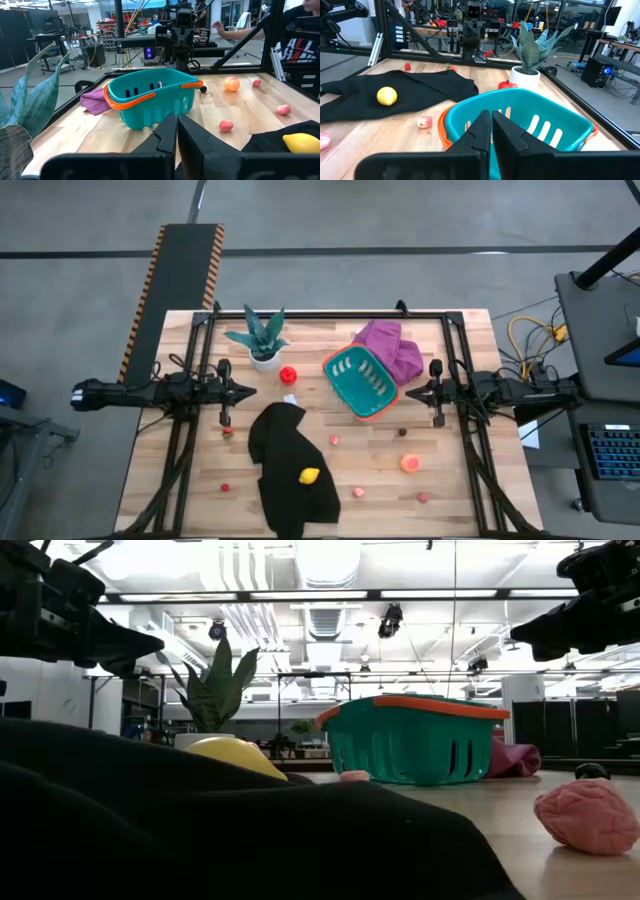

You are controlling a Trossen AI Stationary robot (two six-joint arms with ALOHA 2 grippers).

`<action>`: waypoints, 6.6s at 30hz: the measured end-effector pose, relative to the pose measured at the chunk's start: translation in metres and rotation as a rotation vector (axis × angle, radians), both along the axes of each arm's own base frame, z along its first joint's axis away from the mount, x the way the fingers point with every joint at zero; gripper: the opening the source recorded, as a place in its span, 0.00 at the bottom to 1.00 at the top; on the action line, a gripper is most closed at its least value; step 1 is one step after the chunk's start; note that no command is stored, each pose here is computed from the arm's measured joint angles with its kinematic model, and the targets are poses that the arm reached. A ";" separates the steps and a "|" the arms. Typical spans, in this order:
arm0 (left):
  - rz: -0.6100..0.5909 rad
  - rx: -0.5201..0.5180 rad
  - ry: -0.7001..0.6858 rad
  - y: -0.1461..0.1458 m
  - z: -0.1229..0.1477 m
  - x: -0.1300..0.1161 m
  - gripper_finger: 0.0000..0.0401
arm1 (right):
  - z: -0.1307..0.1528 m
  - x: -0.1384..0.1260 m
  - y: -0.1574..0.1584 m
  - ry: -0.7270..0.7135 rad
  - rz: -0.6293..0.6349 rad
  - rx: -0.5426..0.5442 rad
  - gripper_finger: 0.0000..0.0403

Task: Pick and placing Produce into tupperware

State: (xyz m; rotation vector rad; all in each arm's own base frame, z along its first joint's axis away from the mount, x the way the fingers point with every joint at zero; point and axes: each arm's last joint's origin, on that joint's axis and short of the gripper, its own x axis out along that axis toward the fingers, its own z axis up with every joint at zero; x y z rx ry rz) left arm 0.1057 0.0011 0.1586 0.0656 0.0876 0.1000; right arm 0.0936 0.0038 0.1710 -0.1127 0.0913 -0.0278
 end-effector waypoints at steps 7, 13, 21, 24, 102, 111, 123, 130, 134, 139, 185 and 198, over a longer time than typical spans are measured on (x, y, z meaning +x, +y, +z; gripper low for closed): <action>0.000 0.000 0.000 0.000 0.000 0.000 0.00 | 0.000 0.000 0.000 0.000 0.000 0.000 0.02; 0.000 0.000 0.000 0.000 0.000 0.000 0.00 | 0.000 0.000 0.000 0.000 0.000 0.000 0.02; 0.000 0.000 0.000 0.000 0.000 0.000 0.00 | 0.000 0.000 0.000 0.000 0.000 0.000 0.02; 0.000 0.000 0.000 0.000 0.000 0.000 0.00 | 0.000 0.000 0.000 0.000 0.000 0.000 0.02; 0.088 0.004 -0.058 0.003 0.006 0.000 0.01 | 0.031 0.000 0.004 -0.233 0.142 0.121 0.19; 0.098 -0.001 -0.137 0.003 0.013 0.000 0.19 | 0.070 0.011 0.008 -0.172 0.185 0.239 0.53; 0.099 -0.008 -0.313 0.003 0.030 -0.003 0.27 | 0.135 0.012 0.008 0.254 0.063 0.524 0.56; 0.099 -0.003 -0.310 0.003 0.030 -0.002 0.27 | 0.141 0.020 0.009 0.419 -0.070 0.720 0.56; 0.104 0.071 -0.300 0.003 0.030 -0.003 0.27 | 0.135 0.024 0.014 0.513 -0.107 0.815 0.56; 0.105 0.081 -0.299 0.003 0.030 -0.003 0.27 | 0.125 0.029 0.025 0.611 -0.199 0.891 0.56; 0.106 0.089 -0.316 0.003 0.032 -0.003 0.27 | 0.007 0.103 0.094 0.969 -0.934 0.816 0.56; 0.106 0.089 -0.314 0.003 0.032 -0.003 0.27 | -0.016 0.113 0.100 0.998 -0.988 0.779 0.56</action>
